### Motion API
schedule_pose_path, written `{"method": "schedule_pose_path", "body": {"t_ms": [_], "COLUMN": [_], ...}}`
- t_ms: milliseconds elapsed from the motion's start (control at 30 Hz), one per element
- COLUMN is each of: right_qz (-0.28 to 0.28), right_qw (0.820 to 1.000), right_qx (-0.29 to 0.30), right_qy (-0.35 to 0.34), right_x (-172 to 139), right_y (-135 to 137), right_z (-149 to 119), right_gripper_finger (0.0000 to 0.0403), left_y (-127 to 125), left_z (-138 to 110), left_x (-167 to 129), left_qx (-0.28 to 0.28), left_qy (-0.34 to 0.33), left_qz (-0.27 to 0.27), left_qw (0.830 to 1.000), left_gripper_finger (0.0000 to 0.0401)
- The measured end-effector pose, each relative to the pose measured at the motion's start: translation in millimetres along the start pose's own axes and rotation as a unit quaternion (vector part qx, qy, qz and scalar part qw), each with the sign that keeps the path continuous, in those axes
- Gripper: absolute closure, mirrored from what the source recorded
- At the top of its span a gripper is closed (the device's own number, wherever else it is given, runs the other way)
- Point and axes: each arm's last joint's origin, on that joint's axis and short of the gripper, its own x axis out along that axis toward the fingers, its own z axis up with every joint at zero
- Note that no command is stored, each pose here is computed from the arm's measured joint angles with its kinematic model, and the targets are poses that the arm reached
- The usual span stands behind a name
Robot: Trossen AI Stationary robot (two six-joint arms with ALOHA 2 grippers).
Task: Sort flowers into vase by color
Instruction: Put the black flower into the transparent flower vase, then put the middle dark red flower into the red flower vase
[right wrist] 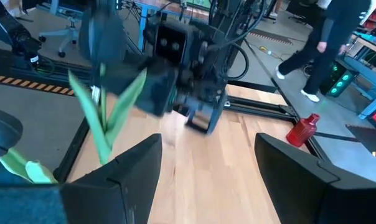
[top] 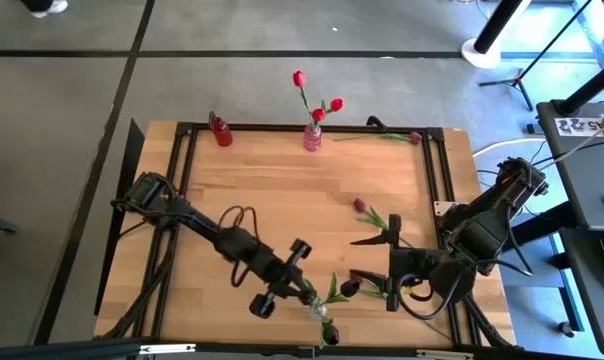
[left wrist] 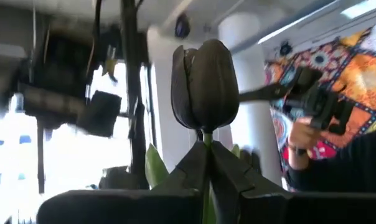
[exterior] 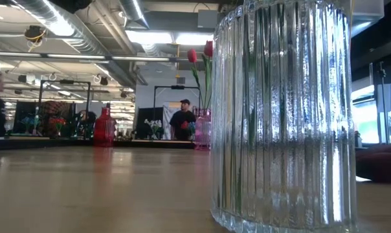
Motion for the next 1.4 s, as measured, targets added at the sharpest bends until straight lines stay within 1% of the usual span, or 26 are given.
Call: {"method": "schedule_pose_path", "body": {"t_ms": [67,167,233,300,400,533,667,800,900,1133,1200,1300,1400], "right_qz": [0.0,-0.002,0.001,0.017,0.025,-0.006,-0.031,-0.066,-0.08,-0.089,-0.091,-0.096,-0.095], "right_qw": [1.0,1.0,1.0,1.0,0.998,0.996,0.992,0.985,0.981,0.978,0.977,0.978,0.978], "right_qx": [0.001,0.004,0.015,0.023,0.04,0.062,0.085,0.1,0.11,0.108,0.107,0.101,0.101], "right_qy": [0.0,-0.001,0.0,0.013,0.043,0.06,0.084,0.12,0.141,0.157,0.158,0.156,0.156], "right_x": [0.0,-0.4,-1.2,-2.2,-3.9,-11.3,-19.2,-15.0,-10.6,0.1,0.7,1.7,1.4], "right_y": [0.0,-0.6,-1.2,-1.5,-3.2,-13.1,-24.0,-34.7,-41.6,-51.1,-51.7,-53.4,-52.8], "right_z": [0.0,0.2,0.2,-2.1,-8.5,-12.6,-18.4,-27.1,-30.8,-31.8,-31.9,-31.8,-31.7], "right_gripper_finger": [0.0146,0.0146,0.0146,0.0146,0.0146,0.0146,0.0146,0.0146,0.0146,0.0145,0.0145,0.0145,0.0145], "left_y": [0.3,2.1,4.8,6.5,7.2,5.9,4.4,3.6,3.1,-2.1,-4.5,-6.5,-6.4], "left_z": [-5.2,-8.8,-8.6,-5.2,4.7,22.7,40.0,51.2,56.0,56.2,57.4,61.4,61.5], "left_x": [-0.1,-0.6,-2.1,-4.2,-8.1,-15.7,-24.8,-32.0,-37.3,-34.5,-32.3,-29.0,-28.7], "left_qx": [-0.019,-0.043,-0.055,-0.063,-0.076,-0.085,-0.091,-0.092,-0.091,-0.116,-0.113,-0.085,-0.051], "left_qy": [0.027,0.079,0.126,0.172,0.222,0.281,0.327,0.355,0.377,0.366,0.354,0.333,0.334], "left_qz": [0.008,0.014,0.02,0.03,0.041,0.043,0.043,0.049,0.054,0.049,0.044,0.039,0.054], "left_qw": [0.999,0.996,0.99,0.983,0.971,0.955,0.94,0.929,0.92,0.922,0.927,0.938,0.94], "left_gripper_finger": [0.0382,0.0357,0.0337,0.0316,0.0289,0.0261,0.0243,0.024,0.0239,0.0232,0.0223,0.0208,0.0194]}}
